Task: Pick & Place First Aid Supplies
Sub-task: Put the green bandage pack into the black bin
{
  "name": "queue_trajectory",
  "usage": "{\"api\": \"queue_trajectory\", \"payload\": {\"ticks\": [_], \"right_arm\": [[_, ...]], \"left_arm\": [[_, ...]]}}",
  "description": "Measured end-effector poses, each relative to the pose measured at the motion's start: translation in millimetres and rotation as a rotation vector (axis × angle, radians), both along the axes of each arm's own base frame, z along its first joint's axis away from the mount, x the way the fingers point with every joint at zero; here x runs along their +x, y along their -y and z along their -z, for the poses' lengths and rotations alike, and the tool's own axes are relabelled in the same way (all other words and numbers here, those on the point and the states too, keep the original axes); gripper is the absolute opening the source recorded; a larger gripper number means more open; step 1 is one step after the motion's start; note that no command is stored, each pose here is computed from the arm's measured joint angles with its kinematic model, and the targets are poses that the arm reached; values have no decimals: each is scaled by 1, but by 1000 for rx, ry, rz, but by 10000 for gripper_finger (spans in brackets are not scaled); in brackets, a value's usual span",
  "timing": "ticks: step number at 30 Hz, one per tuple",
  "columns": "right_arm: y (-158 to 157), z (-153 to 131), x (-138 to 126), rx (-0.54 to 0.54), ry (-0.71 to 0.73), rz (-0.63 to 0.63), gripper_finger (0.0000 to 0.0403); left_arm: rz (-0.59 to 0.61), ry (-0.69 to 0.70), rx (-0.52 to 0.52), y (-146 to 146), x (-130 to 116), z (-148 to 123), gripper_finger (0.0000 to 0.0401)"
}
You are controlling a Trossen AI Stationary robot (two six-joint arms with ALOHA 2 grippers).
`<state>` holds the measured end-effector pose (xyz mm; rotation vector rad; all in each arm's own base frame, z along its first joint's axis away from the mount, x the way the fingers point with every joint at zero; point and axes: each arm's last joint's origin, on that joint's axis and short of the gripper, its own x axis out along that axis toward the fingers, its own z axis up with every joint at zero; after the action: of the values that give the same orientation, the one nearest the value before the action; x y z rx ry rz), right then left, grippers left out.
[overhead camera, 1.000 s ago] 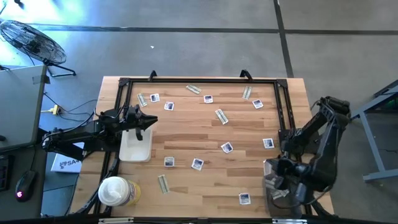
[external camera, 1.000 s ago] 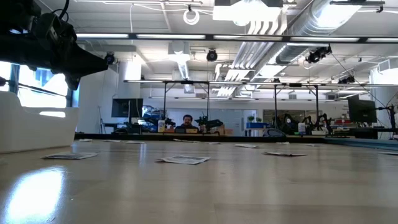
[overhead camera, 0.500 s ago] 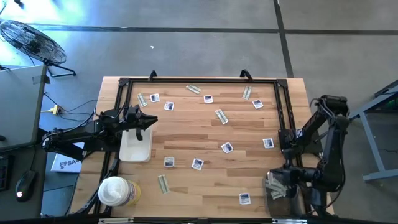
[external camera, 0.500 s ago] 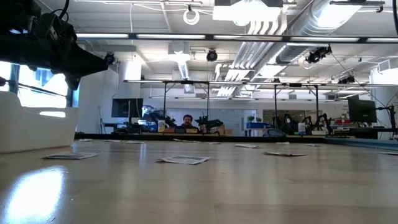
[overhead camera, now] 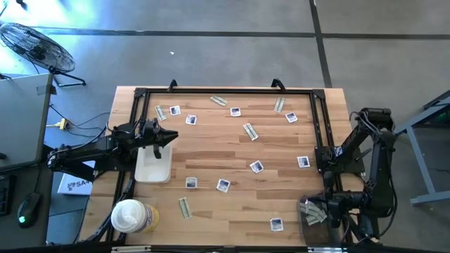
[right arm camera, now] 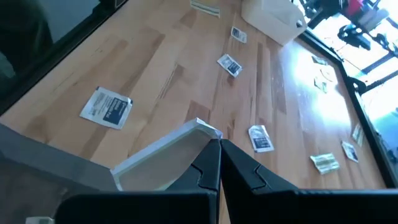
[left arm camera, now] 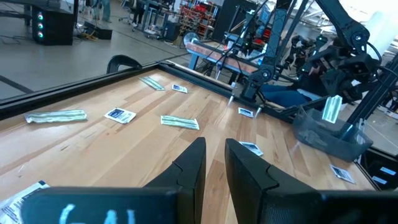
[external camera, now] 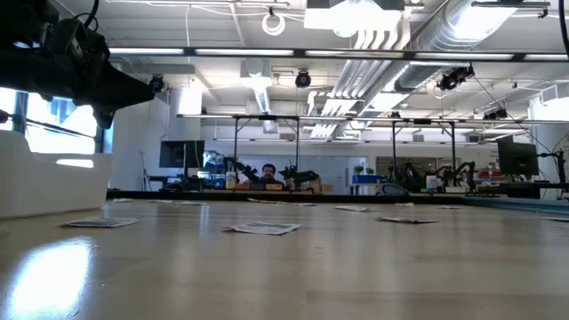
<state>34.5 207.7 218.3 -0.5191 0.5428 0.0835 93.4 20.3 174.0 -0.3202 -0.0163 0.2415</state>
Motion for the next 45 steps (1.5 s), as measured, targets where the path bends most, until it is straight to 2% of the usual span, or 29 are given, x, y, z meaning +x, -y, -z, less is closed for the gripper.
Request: {"api": "queue_trajectory", "payload": {"ticks": [4,11,14,20,25,30,34,41,45], "right_arm": [[-2,3,0,-39,-8,-10,0],[1,1,4,-31,-23,14,0],[8,-2,9,-66,-63,37,0],[21,-6,21,-39,-192,134,0],[18,-7,24,-187,-218,-13,0],[18,-7,24,-297,-210,-90,0],[13,-8,23,-313,-217,-160,0],[-1,-15,26,-277,-153,-304,0],[-3,-19,31,-269,-192,-378,0]], "left_arm": [[0,0,0,0,0,0,60],[0,0,0,0,0,0,60],[0,0,0,0,0,0,60],[0,0,0,0,0,0,60],[0,0,0,0,0,0,60],[0,0,0,0,0,0,60],[0,0,0,0,0,0,60],[0,0,0,0,0,0,60],[0,0,0,0,0,0,60]]}}
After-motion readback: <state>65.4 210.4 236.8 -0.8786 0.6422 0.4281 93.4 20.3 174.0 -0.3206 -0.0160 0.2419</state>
